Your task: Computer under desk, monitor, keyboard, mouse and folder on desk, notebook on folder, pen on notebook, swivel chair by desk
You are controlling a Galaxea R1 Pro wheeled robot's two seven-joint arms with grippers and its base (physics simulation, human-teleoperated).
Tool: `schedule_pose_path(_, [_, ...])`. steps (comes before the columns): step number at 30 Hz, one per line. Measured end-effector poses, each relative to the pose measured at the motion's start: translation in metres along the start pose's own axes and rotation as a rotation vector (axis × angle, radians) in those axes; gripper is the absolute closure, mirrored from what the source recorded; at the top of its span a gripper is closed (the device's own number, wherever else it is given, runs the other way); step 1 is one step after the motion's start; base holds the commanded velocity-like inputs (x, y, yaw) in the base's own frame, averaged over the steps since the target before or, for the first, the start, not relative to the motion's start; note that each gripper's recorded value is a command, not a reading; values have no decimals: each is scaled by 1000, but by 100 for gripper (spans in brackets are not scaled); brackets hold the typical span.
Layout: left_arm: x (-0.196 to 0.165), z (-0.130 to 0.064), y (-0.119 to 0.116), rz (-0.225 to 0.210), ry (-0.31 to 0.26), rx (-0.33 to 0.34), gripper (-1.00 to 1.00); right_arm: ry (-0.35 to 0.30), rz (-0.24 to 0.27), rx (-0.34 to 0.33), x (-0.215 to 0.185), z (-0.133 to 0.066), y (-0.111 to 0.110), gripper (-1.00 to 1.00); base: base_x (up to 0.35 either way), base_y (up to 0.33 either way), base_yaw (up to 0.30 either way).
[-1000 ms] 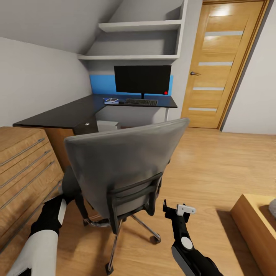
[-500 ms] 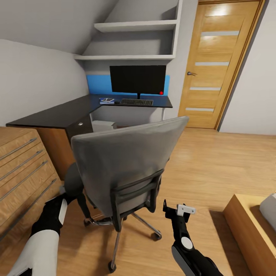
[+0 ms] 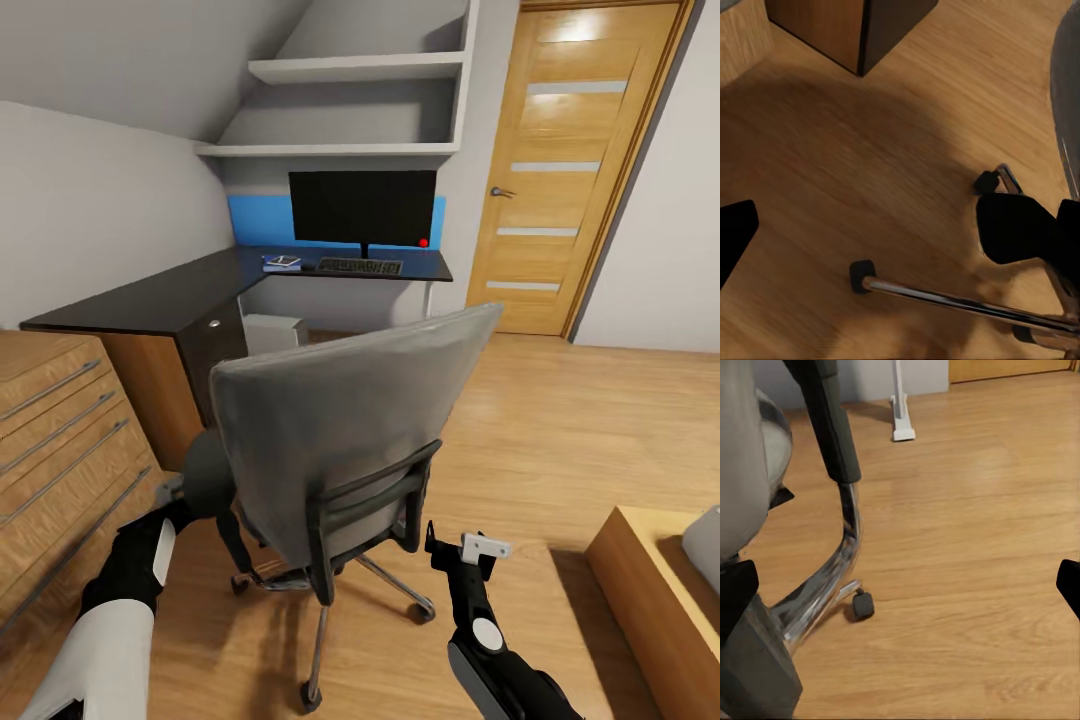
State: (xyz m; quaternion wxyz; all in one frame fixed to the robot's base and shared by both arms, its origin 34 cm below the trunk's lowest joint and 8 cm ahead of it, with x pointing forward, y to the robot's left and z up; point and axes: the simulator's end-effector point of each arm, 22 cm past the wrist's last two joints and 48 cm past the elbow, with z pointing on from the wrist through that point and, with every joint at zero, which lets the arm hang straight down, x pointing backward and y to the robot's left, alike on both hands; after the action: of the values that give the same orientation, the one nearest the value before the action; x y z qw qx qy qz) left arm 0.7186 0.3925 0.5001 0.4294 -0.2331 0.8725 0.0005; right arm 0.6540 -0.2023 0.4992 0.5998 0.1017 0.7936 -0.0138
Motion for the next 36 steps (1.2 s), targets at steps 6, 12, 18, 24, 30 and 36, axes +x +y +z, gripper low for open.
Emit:
schedule_pose_path(6, [0,0,0,0,0,0,-100,1,-1,-1,0,0,0,-100,0,302,0])
schedule_pose_path(12, [5,1,0,0,12,1,-100,3,-1,-2,1,0,0,-100,-116,116,0])
schedule_pose_path(18, [15,3,-1,0,32,3,-100,15,-9,1,8,0,-2,-100,-255,8,0])
schedule_pose_path(24, [15,3,-1,0,33,3,-100,17,-11,1,9,-1,-2,-100,-109,1,0])
schedule_pose_path(30, [15,3,-1,0,33,3,-100,16,-11,2,8,0,-3,-100,-20,0,0])
schedule_pose_path(36, [16,4,-1,0,35,2,-100,16,-10,-1,8,-1,-1,-100,-3,0,0])
